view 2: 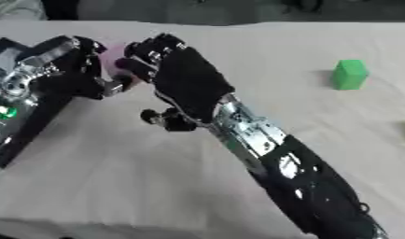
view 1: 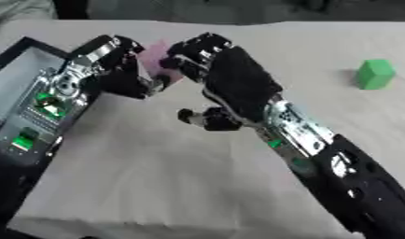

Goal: Pick up the objects with one hand, pass them to the other hand, and then place them into the box on the other side of the table.

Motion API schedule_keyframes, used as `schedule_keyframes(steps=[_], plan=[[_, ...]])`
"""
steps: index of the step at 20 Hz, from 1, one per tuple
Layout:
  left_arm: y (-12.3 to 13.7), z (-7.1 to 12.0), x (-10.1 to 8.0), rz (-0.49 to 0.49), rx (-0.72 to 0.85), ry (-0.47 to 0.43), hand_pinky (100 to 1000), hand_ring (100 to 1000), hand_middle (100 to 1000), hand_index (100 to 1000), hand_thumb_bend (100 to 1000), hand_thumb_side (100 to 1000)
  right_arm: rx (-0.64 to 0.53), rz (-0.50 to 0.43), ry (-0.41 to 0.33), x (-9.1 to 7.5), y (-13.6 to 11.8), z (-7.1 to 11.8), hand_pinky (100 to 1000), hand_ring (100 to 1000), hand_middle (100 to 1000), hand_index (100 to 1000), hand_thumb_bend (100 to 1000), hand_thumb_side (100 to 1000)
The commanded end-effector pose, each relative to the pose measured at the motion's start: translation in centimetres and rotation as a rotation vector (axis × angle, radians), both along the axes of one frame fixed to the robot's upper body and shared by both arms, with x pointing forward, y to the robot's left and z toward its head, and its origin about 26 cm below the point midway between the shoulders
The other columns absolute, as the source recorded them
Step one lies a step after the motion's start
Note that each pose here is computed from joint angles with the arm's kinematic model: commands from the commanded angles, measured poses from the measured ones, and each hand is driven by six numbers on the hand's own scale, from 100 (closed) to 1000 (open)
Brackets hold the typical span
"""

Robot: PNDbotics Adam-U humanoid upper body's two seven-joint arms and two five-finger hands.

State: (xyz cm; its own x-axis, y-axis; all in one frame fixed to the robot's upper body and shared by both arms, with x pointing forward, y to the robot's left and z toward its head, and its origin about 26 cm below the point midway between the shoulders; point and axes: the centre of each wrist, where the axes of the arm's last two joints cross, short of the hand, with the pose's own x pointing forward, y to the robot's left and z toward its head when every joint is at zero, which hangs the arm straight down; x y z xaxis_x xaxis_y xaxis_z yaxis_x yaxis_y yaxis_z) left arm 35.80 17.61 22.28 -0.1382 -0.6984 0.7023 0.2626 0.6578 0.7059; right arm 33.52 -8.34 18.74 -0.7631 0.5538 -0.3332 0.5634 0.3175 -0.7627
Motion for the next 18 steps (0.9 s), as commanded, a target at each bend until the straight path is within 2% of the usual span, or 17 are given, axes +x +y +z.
schedule_keyframes(steps=[1, 6, 8, 10, 11, 14, 18], plan=[[1.8, 0.8, 0.3, 0.074, 0.022, -0.062, 558, 429, 291, 385, 100, 163, 0.021, 0.003, -0.029, -0.2, -0.5, 1.3, 720, 722, 736, 790, 646, 222], [5.2, 0.9, 0.7, 0.217, 0.050, -0.119, 564, 431, 294, 390, 100, 159, 0.050, -0.021, -0.019, -0.1, -1.4, 1.5, 727, 717, 728, 784, 601, 210], [6.9, 1.2, 0.8, 0.276, 0.060, -0.142, 570, 435, 298, 393, 100, 156, 0.078, -0.048, 0.015, 0.1, -2.0, 1.4, 743, 722, 726, 782, 519, 220], [8.5, 1.4, 0.9, 0.333, 0.074, -0.165, 571, 437, 300, 395, 100, 152, 0.113, -0.078, 0.077, 0.5, -2.6, 1.3, 757, 721, 724, 778, 421, 235], [9.3, 1.5, 0.9, 0.362, 0.080, -0.173, 572, 438, 301, 396, 100, 152, 0.134, -0.096, 0.110, 0.7, -3.0, 1.3, 761, 722, 724, 778, 401, 235], [11.4, 1.8, 0.9, 0.432, 0.097, -0.188, 572, 440, 302, 397, 100, 146, 0.194, -0.144, 0.161, 1.0, -4.3, 1.7, 761, 711, 714, 770, 380, 223], [14.0, 1.7, 0.9, 0.514, 0.125, -0.181, 576, 444, 307, 402, 100, 140, 0.271, -0.189, 0.145, 1.0, -5.8, 3.0, 757, 699, 704, 760, 365, 201]])
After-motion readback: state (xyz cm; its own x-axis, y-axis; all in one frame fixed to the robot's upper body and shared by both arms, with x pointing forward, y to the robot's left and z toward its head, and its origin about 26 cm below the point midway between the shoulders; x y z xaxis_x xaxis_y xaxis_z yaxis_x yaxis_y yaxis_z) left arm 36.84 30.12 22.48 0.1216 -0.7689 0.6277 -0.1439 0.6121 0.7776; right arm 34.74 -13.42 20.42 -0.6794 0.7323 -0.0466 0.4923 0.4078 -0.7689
